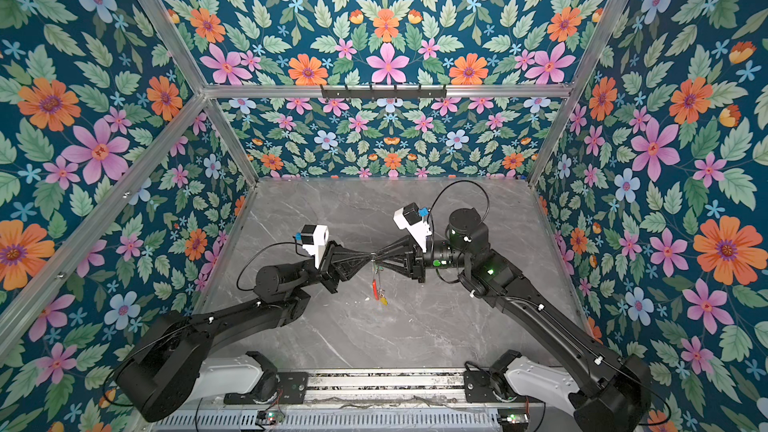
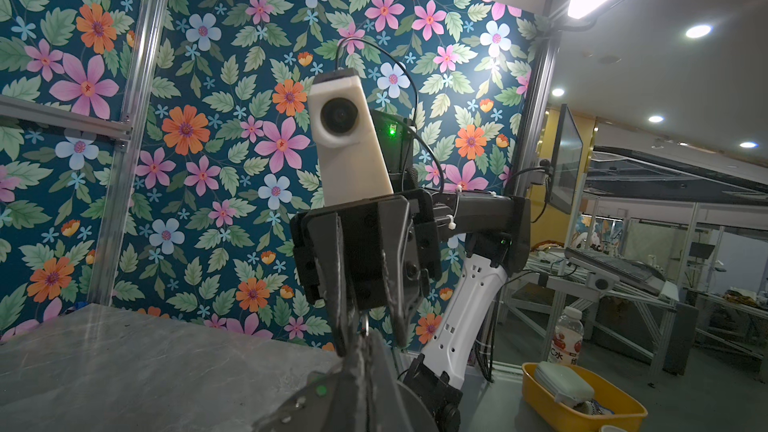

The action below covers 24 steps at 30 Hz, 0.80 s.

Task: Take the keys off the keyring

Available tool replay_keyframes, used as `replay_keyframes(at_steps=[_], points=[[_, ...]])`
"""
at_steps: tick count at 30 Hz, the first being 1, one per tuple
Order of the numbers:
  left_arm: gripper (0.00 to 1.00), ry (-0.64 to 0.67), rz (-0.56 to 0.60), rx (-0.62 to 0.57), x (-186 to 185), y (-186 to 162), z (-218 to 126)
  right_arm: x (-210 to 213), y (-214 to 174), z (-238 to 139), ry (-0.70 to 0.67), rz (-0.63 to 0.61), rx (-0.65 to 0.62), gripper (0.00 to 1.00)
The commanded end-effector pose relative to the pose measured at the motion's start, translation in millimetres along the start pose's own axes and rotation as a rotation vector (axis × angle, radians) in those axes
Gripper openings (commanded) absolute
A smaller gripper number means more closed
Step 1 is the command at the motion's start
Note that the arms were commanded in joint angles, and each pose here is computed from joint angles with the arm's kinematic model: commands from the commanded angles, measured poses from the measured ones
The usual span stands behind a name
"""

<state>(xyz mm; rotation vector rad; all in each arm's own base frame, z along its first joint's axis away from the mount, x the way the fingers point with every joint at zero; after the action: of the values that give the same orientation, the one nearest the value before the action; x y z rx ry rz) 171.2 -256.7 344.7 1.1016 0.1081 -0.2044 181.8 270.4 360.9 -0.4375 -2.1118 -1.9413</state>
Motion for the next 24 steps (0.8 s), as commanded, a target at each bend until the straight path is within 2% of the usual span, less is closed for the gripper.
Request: replay_keyframes(at_steps=[1,14,19,24], points=[[0.00,-0.017,0.037,-0.037,-5.4,8.1,-0.5,0.8,2.6,1.2,0.003,-0.014,-0.006,0.23],[0.00,-0.013,0.033,-0.036,-4.5,6.6,-1.3,-3.3,-0.1,5.7,-0.015,-0.009,0.003,0.15],[0.00,-0.011,0.032,-0.038,-4.4,6.6,-1.7,-5.6,-1.9,6.0,-0.025,-0.004,0.005,0.10],[0.00,-0.011,0.025,-0.040,-4.6,7.1,-1.5,-6.4,-2.8,4.6,-0.038,-0.005,0.008,0.00]])
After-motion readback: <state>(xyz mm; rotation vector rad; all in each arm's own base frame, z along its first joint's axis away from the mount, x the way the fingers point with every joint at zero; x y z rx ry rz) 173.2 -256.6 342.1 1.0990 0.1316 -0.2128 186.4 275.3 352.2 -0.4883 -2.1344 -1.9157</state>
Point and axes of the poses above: each gripper's point midway between its finger pads, its own z axis out along the fingers, its own x axis along the line the jaws close on, y = z × x, the point moved 3 cm from there along -z, back along the fingers
